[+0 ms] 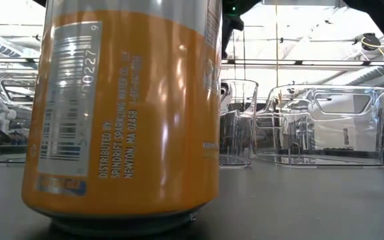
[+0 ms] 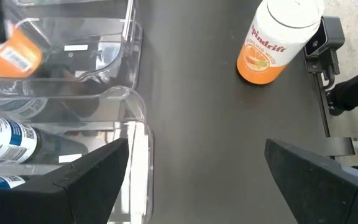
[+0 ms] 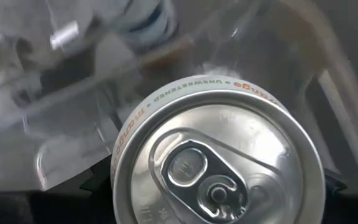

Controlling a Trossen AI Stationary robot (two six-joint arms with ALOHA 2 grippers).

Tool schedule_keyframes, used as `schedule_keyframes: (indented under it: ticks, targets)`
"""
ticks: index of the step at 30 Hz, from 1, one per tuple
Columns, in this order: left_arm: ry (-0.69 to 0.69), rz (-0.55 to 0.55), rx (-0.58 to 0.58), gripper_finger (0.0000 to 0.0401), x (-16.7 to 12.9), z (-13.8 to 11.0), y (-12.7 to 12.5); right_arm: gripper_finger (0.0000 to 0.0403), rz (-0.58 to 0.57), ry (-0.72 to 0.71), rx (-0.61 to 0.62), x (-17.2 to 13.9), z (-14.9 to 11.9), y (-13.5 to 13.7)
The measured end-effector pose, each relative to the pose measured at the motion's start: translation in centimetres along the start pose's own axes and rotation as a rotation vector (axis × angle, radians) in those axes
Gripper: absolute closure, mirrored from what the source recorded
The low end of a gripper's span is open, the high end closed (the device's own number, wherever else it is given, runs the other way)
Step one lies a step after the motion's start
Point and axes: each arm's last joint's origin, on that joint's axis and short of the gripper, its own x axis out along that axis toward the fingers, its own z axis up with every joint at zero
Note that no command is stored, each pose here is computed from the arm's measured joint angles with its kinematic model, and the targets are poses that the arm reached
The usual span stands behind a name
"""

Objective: Sort soda cans
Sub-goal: Put the right orange soda can into the middle transparent bin

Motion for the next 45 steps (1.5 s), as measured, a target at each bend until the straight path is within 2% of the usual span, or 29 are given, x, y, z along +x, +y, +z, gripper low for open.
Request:
schedule_keyframes:
  ticks: [3, 9, 15, 26, 32, 40, 45]
  targets:
    - [0.0, 0.0, 0.001, 0.0015, 0.0, 0.0, 0.0, 0.0112, -0.007, -0.002, 0.009, 0.1, 0.3, -1.0]
    - [0.0, 0.001, 0.032, 0.0015, 0.0, 0.0, 0.0, 0.0112, 0.066, 0.018, 0.004, 0.8, 0.6, -1.6]
    - [-0.004, 0.005, 0.027, 0.0015, 0.0, 0.0, 0.0, 0.0111, 0.028, 0.018, -0.003, 1.6, 0.5, -1.7]
    - [-0.005, 0.006, 0.03, 0.0015, 0.0, 0.0, 0.0, 0.0066, 0.031, 0.024, 0.039, 1.8, 0.5, -1.6]
    - [-0.003, 0.008, 0.036, 0.0015, 0.0, 0.0, 0.1, 0.0062, 0.033, 0.024, 0.052, 1.7, 0.5, -1.6]
    - [-0.011, 0.022, 0.211, 0.0015, 0.0, 0.0, 0.1, 0.0062, 0.032, 0.033, 0.028, 1.7, 0.4, -1.6]
    - [-0.035, 0.071, 0.24, 0.0015, 1.0, -0.7, 0.3, 0.0062, 0.033, 0.037, 0.025, 1.7, 0.4, -1.6]
